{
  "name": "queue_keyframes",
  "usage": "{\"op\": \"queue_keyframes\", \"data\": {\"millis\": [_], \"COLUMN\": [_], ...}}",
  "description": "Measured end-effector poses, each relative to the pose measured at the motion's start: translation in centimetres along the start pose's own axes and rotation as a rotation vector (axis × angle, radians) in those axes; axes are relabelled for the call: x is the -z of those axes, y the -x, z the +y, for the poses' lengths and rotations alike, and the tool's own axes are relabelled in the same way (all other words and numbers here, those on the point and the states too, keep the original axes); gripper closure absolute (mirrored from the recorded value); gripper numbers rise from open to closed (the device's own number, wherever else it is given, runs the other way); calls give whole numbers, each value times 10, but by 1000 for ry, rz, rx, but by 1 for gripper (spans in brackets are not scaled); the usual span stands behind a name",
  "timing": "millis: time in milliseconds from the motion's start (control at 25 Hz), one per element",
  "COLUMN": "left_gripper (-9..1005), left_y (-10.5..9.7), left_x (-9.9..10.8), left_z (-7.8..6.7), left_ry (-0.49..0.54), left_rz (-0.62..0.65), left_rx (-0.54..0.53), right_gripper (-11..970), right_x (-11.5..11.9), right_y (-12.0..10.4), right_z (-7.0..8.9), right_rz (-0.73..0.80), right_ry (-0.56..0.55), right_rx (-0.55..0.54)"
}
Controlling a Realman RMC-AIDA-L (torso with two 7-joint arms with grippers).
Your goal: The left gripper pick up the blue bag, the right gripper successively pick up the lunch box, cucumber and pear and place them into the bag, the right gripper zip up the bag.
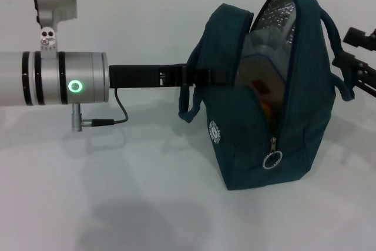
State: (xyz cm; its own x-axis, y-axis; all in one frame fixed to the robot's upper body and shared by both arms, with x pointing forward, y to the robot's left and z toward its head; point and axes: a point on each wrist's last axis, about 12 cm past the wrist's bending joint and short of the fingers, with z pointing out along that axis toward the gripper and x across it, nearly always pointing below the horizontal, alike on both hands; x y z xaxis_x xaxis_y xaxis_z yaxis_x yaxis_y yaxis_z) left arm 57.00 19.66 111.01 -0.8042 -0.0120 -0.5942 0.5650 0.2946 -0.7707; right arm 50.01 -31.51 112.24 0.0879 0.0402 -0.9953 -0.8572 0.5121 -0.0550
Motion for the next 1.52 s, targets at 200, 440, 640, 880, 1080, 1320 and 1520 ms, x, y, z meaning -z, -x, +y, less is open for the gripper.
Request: {"op": "queue_keyframes", "data": {"millis": [200, 440, 640, 880, 1080, 1320, 1520], "left_gripper": [942, 942, 941, 941, 941, 941, 941], "left_y": [-2, -3, -3, -5, -5, -4, -3], "left_x": [1, 1, 0, 2, 2, 1, 1], "left_z": [1, 1, 0, 1, 1, 1, 1], "left_ry": [2, 1, -4, -2, -2, -3, -4], "left_rz": [-3, -5, -10, -13, -13, -14, -14], "left_rx": [5, 8, 10, 17, 17, 8, 5], "right_gripper": [534, 319, 219, 220, 219, 223, 227], "right_x": [14, 18, 20, 14, -1, -14, -25], "right_y": [4, -3, -30, -55, -68, -74, -76], "right_z": [5, 31, 48, 51, 53, 53, 51], "right_rz": [-85, -69, 36, 130, 196, 218, 221], "right_ry": [16, 208, 277, 237, 256, 273, 277], "right_rx": [-17, 58, -4, -75, -101, -118, -118]}}
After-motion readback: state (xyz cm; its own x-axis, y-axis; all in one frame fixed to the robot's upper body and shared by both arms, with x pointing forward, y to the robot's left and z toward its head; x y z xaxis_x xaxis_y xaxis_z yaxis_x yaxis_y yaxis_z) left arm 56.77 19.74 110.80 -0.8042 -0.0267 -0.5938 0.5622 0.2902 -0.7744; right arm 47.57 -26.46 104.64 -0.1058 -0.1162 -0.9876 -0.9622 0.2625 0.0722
